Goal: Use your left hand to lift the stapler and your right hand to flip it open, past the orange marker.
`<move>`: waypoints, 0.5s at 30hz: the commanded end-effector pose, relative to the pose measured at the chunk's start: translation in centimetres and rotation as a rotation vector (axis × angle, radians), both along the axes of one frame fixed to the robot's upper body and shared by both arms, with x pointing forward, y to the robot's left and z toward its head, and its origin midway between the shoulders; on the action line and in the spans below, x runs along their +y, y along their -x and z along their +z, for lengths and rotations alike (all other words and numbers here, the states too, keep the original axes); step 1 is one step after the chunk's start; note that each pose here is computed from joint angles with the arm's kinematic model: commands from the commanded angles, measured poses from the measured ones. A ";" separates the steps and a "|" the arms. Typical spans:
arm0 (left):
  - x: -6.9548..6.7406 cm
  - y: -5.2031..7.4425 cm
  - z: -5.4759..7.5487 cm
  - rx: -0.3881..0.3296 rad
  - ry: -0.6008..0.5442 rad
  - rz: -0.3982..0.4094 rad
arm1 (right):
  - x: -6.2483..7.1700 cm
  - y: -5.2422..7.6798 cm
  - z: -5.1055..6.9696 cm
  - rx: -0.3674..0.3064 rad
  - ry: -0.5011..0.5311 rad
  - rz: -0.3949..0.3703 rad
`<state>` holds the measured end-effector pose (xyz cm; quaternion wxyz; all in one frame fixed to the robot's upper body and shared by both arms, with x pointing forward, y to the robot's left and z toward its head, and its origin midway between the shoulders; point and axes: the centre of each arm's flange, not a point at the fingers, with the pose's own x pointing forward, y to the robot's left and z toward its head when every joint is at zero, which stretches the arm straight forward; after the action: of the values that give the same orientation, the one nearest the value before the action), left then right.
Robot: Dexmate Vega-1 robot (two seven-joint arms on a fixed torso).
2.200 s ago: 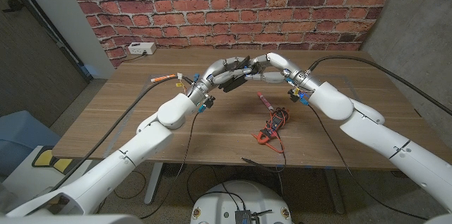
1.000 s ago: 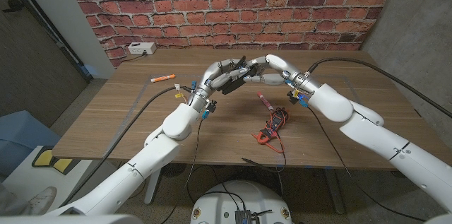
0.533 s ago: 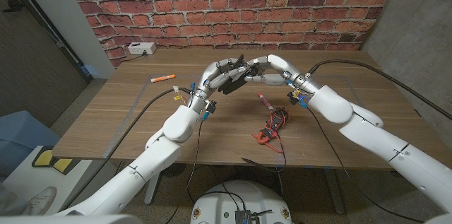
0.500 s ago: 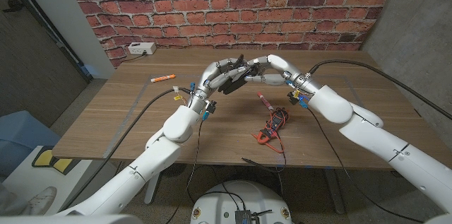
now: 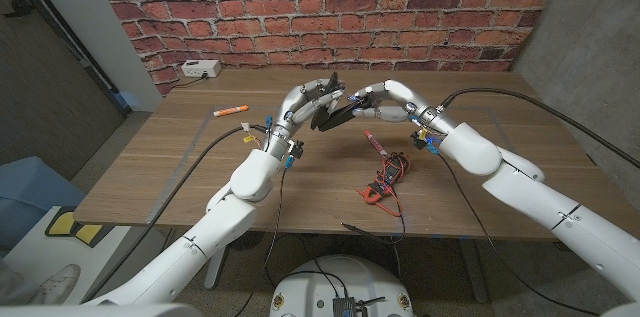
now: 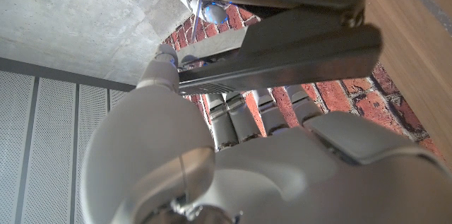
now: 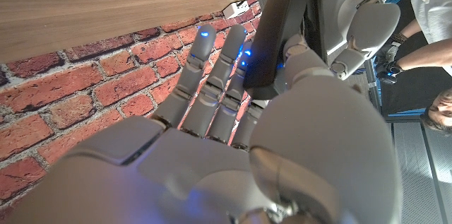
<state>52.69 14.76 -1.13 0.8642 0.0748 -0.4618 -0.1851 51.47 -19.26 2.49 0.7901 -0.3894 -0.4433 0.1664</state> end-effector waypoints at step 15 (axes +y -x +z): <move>0.4 0.8 -0.9 0.007 0.085 -0.019 | -1.2 -0.8 -0.1 0.033 -0.046 0.019</move>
<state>52.29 14.80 -1.51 0.8658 0.0609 -0.4635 -0.1785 52.06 -19.81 2.25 0.7985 -0.3738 -0.4400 0.1705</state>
